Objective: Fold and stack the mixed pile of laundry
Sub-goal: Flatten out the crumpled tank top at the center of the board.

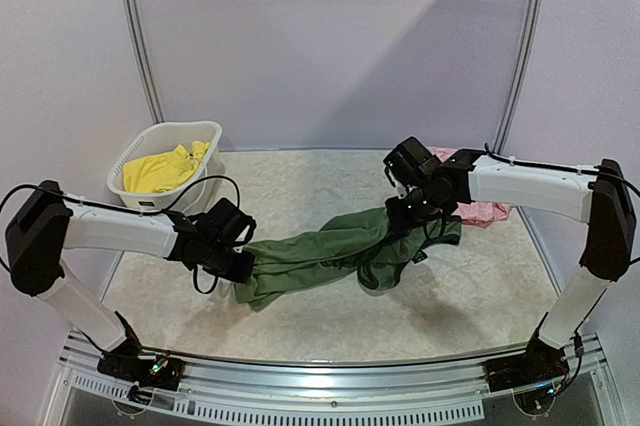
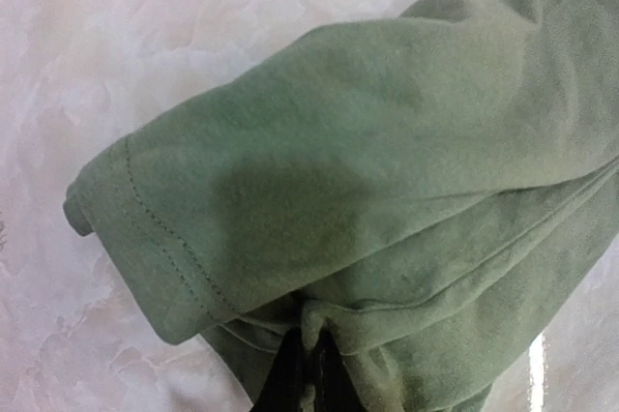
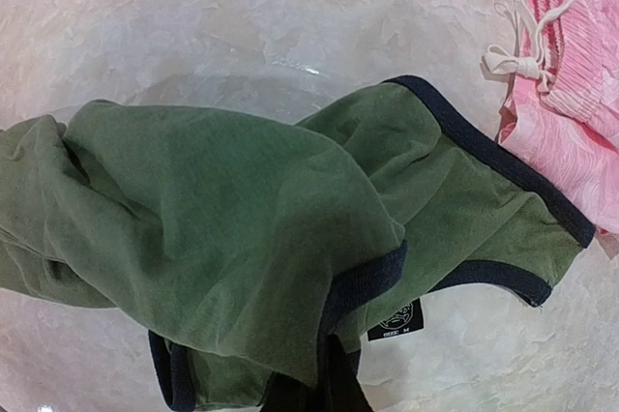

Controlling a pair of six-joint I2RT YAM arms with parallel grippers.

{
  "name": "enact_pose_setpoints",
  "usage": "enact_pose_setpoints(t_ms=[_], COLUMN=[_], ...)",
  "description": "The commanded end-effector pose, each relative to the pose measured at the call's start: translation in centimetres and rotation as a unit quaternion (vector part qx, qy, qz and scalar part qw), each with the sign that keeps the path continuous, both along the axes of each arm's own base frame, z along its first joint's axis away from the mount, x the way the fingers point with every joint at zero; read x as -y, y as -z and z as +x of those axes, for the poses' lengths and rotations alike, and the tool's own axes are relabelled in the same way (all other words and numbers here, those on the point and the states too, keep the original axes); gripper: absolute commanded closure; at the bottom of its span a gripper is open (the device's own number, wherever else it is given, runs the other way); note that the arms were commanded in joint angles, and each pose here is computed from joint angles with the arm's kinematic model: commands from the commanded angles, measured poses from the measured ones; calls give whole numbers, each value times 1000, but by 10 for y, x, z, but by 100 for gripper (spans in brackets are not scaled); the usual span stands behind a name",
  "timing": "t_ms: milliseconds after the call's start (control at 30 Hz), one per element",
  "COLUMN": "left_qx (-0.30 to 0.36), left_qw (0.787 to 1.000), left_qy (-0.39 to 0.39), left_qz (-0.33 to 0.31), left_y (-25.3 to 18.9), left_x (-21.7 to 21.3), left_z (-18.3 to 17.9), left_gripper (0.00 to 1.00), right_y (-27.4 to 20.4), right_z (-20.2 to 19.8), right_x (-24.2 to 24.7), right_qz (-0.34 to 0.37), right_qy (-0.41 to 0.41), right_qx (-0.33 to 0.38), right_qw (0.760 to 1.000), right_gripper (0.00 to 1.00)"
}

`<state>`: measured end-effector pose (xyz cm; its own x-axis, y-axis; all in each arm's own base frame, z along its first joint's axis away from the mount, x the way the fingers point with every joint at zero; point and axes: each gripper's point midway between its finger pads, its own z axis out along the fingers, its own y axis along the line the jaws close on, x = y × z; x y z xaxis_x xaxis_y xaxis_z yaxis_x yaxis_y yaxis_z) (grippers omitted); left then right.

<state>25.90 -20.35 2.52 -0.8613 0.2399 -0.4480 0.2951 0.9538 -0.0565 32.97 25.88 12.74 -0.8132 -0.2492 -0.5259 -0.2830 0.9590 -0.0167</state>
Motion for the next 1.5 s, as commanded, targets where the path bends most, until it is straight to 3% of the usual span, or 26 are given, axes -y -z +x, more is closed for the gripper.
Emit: enact_pose_setpoints(t_ms=[0, 233, 500, 633, 900, 1233, 1467], left_qx=[32, 73, 127, 144, 207, 280, 325], left_qw=[999, 994, 980, 968, 936, 893, 859], left_qy=[13, 55, 97, 149, 236, 293, 328], left_qz=[-31, -67, -117, -141, -160, -195, -224], left_y=[-29, -85, -151, -176, -248, -346, -409], left_x=[12, 31, 42, 60, 84, 81, 81], left_z=[-1, -28, -66, -90, -131, -163, -184], left_gripper=[100, 100, 100, 100, 100, 100, 100], right_y=[-7, -20, -84, -111, -175, -274, -346], right_z=[-8, -41, -101, -133, -161, -222, -271], right_x=[15, 32, 36, 38, 69, 79, 82], right_qz=[-3, 20, 107, 141, 178, 279, 364], right_qy=[11, 1, -65, -125, -137, -265, -376], right_qx=[4, -12, 11, 22, 72, 129, 206], right_qw=[1000, 1000, 992, 982, 972, 914, 827], right_gripper=[100, 100, 100, 100, 100, 100, 100])
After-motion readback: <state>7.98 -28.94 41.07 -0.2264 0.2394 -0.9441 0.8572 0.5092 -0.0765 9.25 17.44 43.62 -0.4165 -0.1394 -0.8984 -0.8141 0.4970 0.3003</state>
